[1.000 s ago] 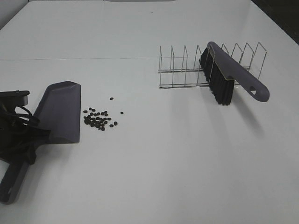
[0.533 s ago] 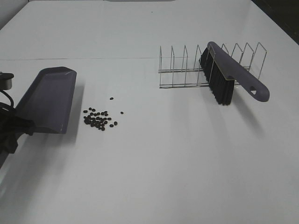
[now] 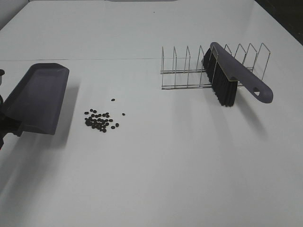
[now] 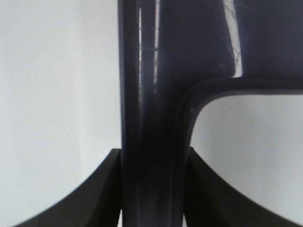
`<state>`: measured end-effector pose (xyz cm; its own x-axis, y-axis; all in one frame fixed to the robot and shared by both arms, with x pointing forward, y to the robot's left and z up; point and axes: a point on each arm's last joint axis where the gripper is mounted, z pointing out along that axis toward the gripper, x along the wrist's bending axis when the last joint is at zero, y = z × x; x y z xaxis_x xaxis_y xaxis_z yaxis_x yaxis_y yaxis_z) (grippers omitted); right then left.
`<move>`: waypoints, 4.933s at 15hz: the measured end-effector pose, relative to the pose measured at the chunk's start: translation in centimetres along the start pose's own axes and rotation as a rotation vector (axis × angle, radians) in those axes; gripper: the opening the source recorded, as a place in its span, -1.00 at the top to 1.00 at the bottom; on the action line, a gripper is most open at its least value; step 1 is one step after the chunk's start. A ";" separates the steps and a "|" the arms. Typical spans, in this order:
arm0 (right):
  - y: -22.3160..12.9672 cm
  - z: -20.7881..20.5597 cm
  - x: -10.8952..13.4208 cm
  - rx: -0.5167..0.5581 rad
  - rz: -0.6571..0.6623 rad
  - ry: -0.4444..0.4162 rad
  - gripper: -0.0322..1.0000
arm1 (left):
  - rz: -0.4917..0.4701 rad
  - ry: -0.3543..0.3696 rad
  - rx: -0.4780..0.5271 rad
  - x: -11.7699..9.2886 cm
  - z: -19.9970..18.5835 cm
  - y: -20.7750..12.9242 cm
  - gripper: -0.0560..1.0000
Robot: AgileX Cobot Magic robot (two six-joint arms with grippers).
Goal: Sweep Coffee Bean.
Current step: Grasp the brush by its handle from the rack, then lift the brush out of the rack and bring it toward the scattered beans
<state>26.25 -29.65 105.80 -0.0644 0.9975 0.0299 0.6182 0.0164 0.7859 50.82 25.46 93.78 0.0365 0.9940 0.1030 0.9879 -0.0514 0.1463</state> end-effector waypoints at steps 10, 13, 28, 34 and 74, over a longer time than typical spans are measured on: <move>13.1 6.3 0.6 0.273 0.037 -0.003 -0.46 | 0.005 0.007 0.019 0.1 0.0 -0.2 0.27; 17.1 8.6 0.8 0.337 0.043 -0.004 -0.46 | 0.008 0.008 0.018 0.1 0.0 -0.2 0.27; 27.8 29.3 1.1 0.506 -0.031 0.000 -0.46 | 0.015 0.013 0.017 0.1 0.0 -0.2 0.27; 25.2 36.4 1.0 0.613 -0.055 -0.006 -0.46 | 0.016 0.014 0.017 0.1 0.0 -0.1 0.27; 28.5 31.3 0.4 0.488 -0.006 -0.096 0.23 | 0.023 0.020 0.015 0.2 0.0 -0.1 0.27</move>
<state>68.34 -26.59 108.85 -0.0112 0.9987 -0.0490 0.9140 0.0301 0.4045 50.69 25.65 93.78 0.0567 0.9904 0.1259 0.9889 -0.0730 0.1291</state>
